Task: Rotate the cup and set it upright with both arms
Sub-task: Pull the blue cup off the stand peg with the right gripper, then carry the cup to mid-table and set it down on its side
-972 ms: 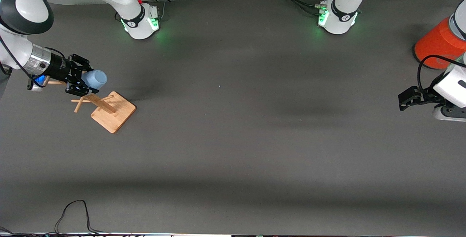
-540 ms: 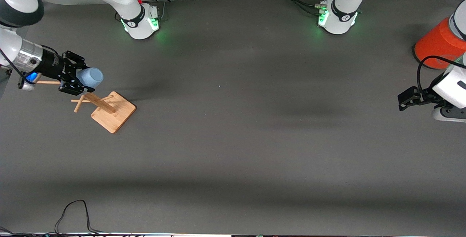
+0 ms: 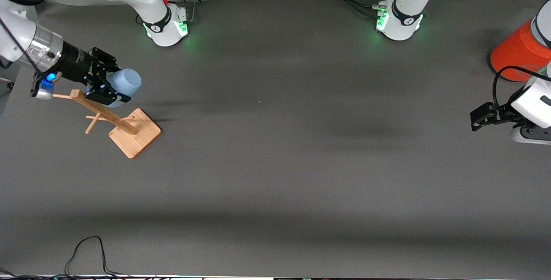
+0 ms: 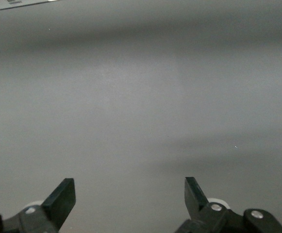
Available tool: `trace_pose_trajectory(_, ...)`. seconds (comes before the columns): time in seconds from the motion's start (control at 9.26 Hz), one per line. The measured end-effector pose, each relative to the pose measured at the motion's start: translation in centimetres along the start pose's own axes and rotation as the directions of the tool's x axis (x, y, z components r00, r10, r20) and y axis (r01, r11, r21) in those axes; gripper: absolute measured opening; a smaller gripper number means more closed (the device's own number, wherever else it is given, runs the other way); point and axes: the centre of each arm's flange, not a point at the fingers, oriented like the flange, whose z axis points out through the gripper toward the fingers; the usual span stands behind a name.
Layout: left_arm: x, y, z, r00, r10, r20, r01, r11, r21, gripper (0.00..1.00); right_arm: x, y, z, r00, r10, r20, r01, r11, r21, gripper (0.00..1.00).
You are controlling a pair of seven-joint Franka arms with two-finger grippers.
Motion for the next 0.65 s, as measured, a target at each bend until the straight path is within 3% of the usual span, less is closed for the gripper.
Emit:
trace_pose_trajectory(0.11,0.0,0.0,0.0,1.000,0.000,0.000,0.000,1.000,0.000,1.00,-3.1,-0.9,0.1,0.998,-0.058,-0.004,0.058,0.998,0.001,0.78)
trace_pose_trajectory(0.43,0.0,0.0,0.0,1.000,0.000,0.001,0.000,1.000,0.000,1.00,-12.9,-5.5,4.1,0.970,-0.213,-0.117,0.209,0.977,-0.046,0.78)
trace_pose_trajectory(0.65,0.0,0.0,0.1,1.000,0.000,0.001,0.000,1.000,0.000,1.00,-18.5,-8.0,9.7,0.939,-0.285,-0.191,0.269,0.958,-0.101,0.78)
